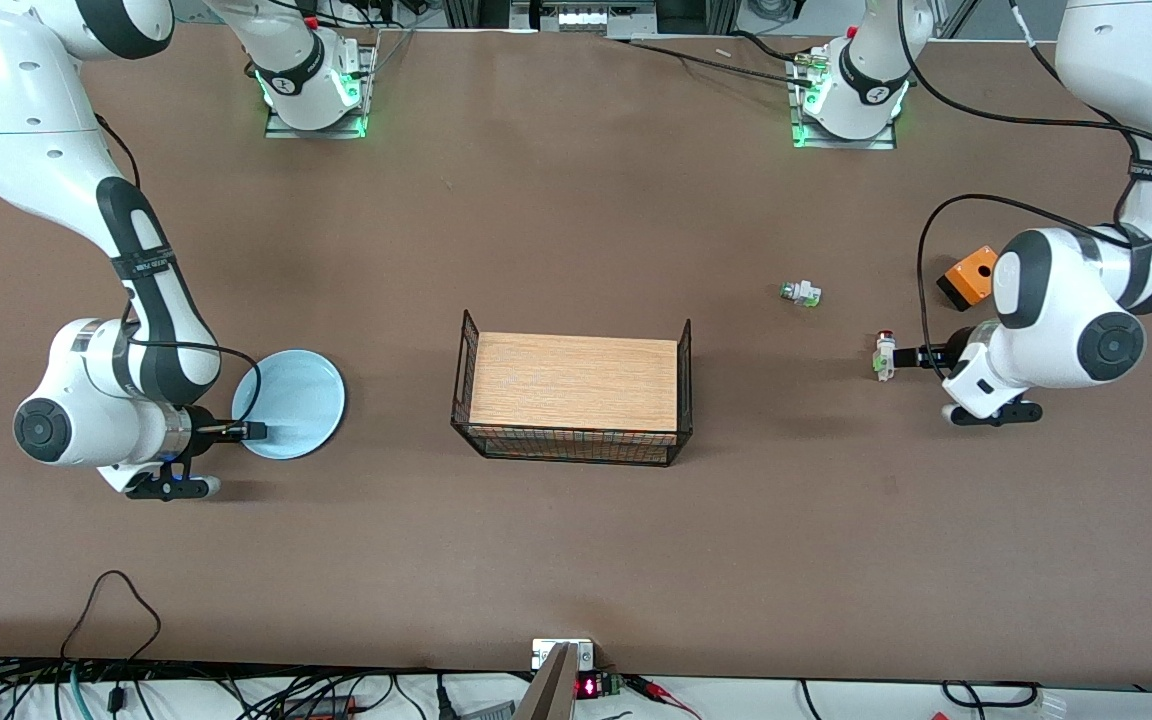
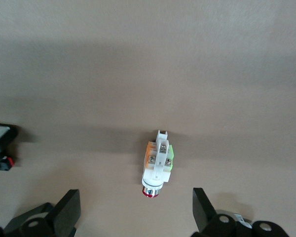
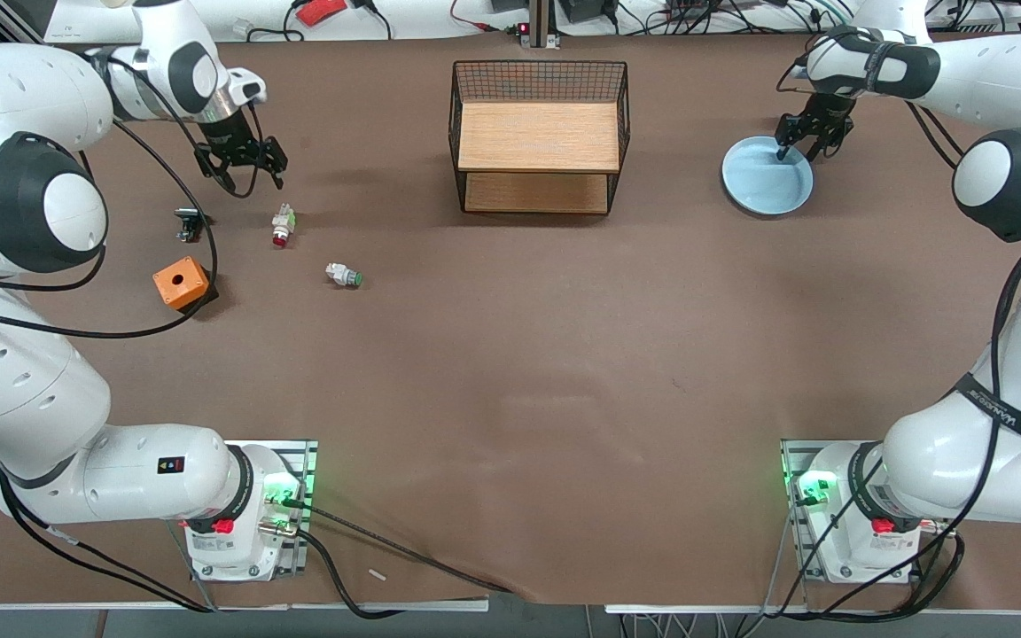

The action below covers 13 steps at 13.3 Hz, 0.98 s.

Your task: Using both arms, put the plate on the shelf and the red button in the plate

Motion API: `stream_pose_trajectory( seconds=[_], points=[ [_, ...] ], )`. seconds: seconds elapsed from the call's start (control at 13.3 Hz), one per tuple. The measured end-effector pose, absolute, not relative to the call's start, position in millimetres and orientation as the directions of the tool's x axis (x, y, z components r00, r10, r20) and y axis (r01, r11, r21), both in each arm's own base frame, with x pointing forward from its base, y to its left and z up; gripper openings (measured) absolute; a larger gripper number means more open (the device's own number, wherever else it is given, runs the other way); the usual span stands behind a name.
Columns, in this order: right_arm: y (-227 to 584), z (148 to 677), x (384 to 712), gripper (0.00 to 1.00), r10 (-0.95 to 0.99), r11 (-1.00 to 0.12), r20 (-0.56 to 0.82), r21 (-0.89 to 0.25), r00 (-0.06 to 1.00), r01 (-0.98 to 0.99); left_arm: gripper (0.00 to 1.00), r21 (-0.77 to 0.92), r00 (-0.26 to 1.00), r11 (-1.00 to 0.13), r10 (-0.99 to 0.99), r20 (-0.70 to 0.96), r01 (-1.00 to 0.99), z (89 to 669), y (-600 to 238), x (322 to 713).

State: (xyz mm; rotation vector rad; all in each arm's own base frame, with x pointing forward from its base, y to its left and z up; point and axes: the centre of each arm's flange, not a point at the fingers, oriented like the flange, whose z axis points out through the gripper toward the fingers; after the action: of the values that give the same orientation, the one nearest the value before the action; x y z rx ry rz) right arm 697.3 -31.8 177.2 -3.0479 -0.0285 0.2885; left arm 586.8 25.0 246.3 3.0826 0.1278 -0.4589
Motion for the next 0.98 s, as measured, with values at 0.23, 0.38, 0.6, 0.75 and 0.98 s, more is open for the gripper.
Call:
stream_pose_trajectory(
  seconds=[0.23,0.38,0.6,0.75,0.98],
  points=[
    [-39.4,177.5,697.1,0.36,0.016,-0.997,-0.187,-0.078,0.982,0.001,1.0,0.013,0.951,-0.997,0.069,-0.301,0.076,222.8,20.2,572.7],
    [-43.4,177.6,695.3,0.24,0.009,-0.997,-0.202,-0.082,0.979,-0.008,1.0,0.017,0.948,-0.998,0.056,-0.313,0.064,211.0,14.1,567.1],
    [-41.5,180.9,691.7,0.04,0.012,-0.995,-0.233,-0.096,0.972,-0.011,1.0,0.023,0.953,-0.999,0.037,-0.3,0.046,192.9,11.0,557.7],
    [-42.0,181.3,690.1,0.04,0.013,-0.995,-0.251,-0.097,0.968,-0.012,1.0,0.033,0.961,-0.999,0.001,-0.277,0.011,179.9,10.5,550.2],
    [-47.3,187.1,685.0,0.04,0.012,-0.995,-0.308,-0.1,0.951,-0.02,1.0,0.038,0.965,-0.999,-0.017,-0.262,-0.008,169.7,10.3,546.7]
  ],
)
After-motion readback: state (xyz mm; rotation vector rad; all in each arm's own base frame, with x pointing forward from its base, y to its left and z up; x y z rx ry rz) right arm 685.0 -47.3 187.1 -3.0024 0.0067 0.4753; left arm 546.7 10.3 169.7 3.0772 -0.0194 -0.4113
